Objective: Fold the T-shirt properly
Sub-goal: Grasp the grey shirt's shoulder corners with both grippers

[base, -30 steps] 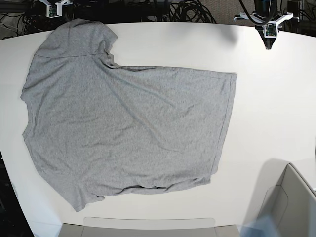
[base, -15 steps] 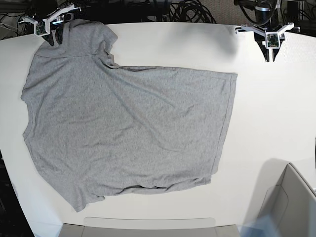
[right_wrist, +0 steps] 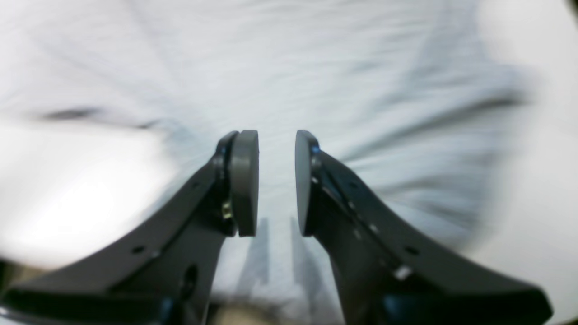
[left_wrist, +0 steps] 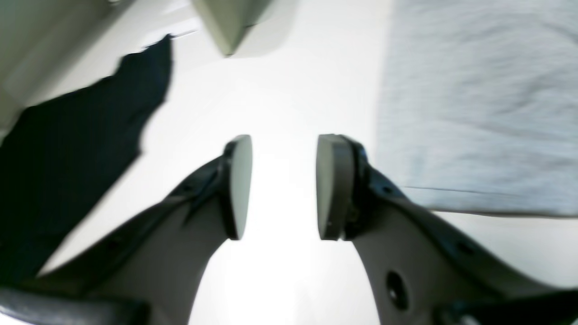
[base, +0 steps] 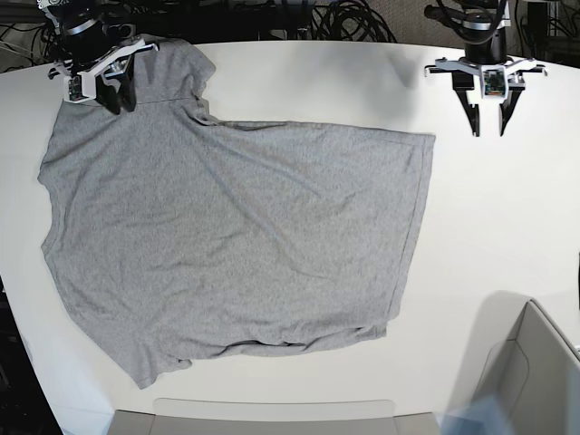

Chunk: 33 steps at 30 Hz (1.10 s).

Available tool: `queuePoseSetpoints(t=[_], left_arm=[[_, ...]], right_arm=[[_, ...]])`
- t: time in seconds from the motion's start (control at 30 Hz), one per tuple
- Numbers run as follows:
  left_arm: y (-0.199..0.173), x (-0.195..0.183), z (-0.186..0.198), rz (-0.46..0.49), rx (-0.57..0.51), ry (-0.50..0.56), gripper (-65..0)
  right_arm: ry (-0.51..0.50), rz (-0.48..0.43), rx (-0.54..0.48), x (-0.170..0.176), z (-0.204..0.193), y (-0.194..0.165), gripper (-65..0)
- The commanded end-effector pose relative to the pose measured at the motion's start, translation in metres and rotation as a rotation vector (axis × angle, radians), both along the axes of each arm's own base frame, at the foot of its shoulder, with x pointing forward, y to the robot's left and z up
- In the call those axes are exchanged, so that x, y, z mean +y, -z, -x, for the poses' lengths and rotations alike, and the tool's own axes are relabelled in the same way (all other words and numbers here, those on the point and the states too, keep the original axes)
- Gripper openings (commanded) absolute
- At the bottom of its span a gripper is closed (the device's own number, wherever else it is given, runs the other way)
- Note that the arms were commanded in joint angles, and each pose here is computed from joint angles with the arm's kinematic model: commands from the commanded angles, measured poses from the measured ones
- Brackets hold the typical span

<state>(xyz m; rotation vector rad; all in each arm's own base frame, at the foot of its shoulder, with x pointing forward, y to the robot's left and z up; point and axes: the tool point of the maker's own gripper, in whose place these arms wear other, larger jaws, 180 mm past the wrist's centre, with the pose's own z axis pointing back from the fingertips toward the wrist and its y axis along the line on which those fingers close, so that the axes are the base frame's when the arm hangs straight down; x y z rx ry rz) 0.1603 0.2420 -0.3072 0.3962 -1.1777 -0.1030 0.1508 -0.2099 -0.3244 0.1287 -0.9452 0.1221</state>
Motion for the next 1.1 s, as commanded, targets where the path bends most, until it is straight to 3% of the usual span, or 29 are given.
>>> queuePoseSetpoints(t=[0.0,0.17,0.3,0.4,0.53,0.8,1.07], left_arm=[[-0.006,-0.014,-0.004,0.012,-0.025,0.044,-39.2],[0.002,-0.043,-0.006,0.042,0.009,0.169,-39.0],[0.004,-0.053,-0.006,0.06,0.01,0.189,-39.1],[0.006,-0.063,-0.006,0.081,0.015,0.21,-39.1],[0.008,-0.067,-0.004,0.092,0.021,0.218,-39.1],[0.011,-0.072,-0.001,0.103,0.031,0.226,-39.1],[0.011,-0.072,-0.001,0.103,0.033,0.226,-39.1]], right_arm=[[0.009,-0.002,-0.005,-0.008,0.001,-0.008,-50.0],[0.046,-0.097,0.004,-0.038,0.014,-0.031,-50.0],[0.048,0.024,0.03,-0.076,0.02,-0.045,-49.4],[0.067,0.065,0.101,-0.102,0.029,-0.029,-44.0],[0.133,-0.012,0.182,-0.12,0.043,0.004,-37.9],[0.233,-0.135,0.186,-0.132,0.044,0.039,-43.8],[0.272,-0.216,0.233,-0.127,0.046,0.071,-44.0]])
